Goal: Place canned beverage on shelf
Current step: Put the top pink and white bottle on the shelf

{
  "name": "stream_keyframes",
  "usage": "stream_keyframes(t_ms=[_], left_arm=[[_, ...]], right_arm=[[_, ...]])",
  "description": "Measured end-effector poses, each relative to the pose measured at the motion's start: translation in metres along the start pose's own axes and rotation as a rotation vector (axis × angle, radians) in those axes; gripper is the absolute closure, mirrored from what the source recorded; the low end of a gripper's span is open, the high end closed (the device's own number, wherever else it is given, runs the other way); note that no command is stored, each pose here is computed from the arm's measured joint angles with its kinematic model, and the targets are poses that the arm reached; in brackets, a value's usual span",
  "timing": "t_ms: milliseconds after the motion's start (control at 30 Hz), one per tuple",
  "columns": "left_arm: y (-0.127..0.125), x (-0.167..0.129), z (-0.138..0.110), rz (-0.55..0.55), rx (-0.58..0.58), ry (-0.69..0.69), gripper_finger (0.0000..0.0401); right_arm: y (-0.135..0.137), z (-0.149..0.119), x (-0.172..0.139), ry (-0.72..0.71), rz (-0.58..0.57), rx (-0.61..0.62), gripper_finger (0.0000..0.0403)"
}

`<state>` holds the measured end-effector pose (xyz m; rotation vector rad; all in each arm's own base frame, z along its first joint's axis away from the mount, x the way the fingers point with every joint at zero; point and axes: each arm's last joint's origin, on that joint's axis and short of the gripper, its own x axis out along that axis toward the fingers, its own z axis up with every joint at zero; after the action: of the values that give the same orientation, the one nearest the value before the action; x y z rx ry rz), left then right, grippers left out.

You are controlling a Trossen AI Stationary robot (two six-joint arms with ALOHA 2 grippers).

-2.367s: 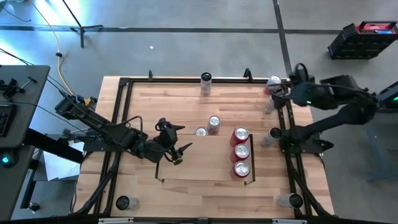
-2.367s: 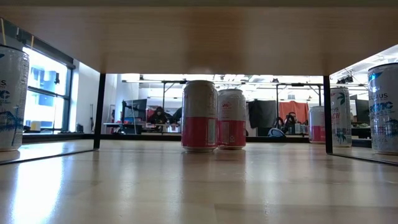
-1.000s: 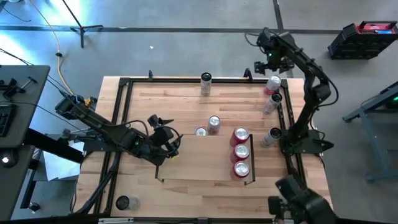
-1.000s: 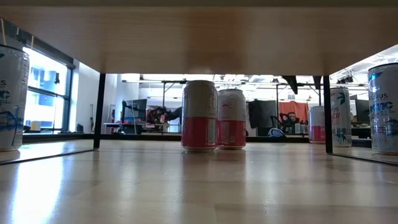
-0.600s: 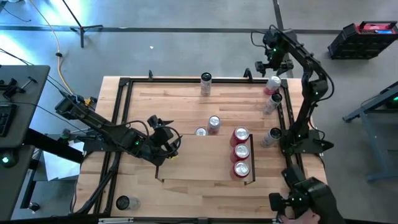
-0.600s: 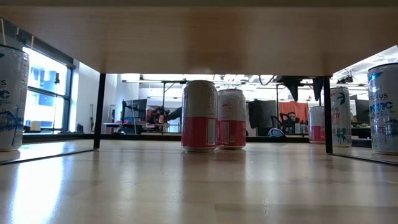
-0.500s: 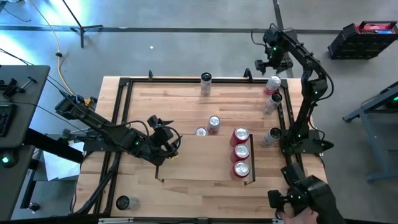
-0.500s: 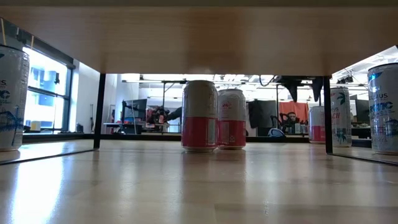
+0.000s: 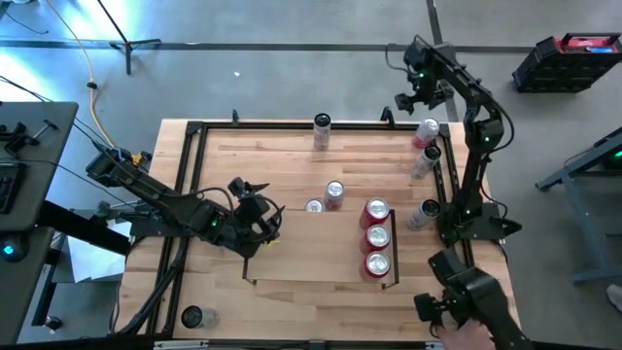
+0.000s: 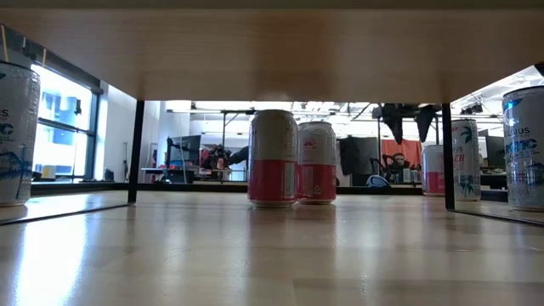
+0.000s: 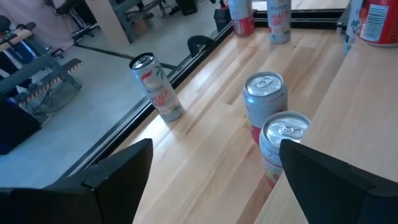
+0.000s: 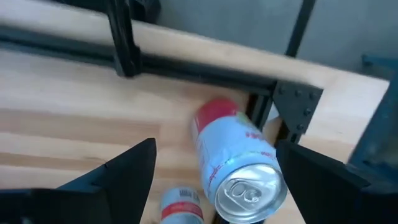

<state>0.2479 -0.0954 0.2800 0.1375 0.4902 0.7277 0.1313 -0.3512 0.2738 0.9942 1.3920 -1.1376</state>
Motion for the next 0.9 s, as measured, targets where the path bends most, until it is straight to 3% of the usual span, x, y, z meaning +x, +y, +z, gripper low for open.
stream_keyframes(t_ms=[333, 633, 900], left_arm=[[0.0, 0.0, 0.0, -0.008, 0.009, 0.005, 0.006], [-0.001, 0.0, -0.001, -0.028, 0.004, 0.019, 0.006], [-0.002, 0.0, -0.002, -0.077, 0.004, 0.051, 0.006]], right_arm=[[0.01, -0.005, 0.01, 0.106, -0.122, 0.079, 0.0087], [0.021, -0.008, 0.009, 0.145, 0.034, 0.063, 0.0087], [0.021, -0.008, 0.009, 0.142, 0.012, 0.157, 0.0087]])
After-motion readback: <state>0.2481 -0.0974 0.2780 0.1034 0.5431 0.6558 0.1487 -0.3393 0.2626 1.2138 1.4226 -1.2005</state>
